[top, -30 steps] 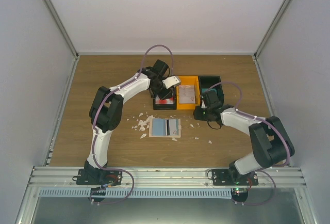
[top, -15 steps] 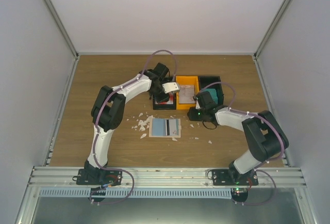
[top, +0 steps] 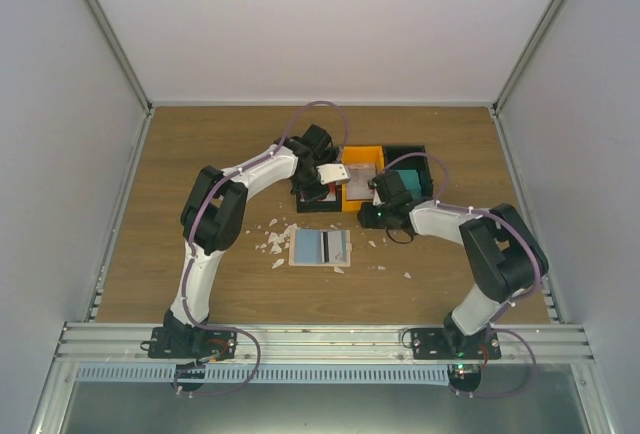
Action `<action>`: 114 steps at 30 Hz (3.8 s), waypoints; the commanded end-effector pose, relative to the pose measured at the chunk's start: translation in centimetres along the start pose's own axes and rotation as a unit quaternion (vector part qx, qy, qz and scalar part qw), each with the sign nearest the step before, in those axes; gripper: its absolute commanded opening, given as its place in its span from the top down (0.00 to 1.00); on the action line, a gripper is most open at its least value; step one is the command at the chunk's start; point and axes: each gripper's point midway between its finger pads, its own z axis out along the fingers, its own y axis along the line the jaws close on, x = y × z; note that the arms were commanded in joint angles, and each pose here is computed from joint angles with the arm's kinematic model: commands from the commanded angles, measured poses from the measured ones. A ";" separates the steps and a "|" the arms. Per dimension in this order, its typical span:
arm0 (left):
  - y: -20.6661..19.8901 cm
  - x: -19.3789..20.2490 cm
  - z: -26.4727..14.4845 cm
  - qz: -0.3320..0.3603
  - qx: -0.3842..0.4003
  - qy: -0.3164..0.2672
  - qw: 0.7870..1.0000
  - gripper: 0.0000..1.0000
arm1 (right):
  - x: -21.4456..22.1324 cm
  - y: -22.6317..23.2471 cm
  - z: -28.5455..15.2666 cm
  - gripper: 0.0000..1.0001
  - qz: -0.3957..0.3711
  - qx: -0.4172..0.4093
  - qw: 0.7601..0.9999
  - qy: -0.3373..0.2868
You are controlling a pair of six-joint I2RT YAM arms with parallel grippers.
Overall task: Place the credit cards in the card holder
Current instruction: Pick up the credit card from the storage box.
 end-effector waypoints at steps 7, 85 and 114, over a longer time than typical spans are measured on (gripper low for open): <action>-2.5 0.9 -0.3 -0.007 0.046 0.025 0.999 0.79 | -2.4 0.6 1.1 0.66 0.003 0.012 1.000 -0.014; -3.6 -1.7 -5.3 -0.055 0.063 -0.022 0.996 0.77 | -2.3 0.7 2.2 0.67 0.021 0.014 1.000 0.001; -3.0 -0.1 -2.0 -0.065 0.062 0.013 0.996 0.78 | -2.2 0.5 1.7 0.67 0.020 0.018 1.000 -0.001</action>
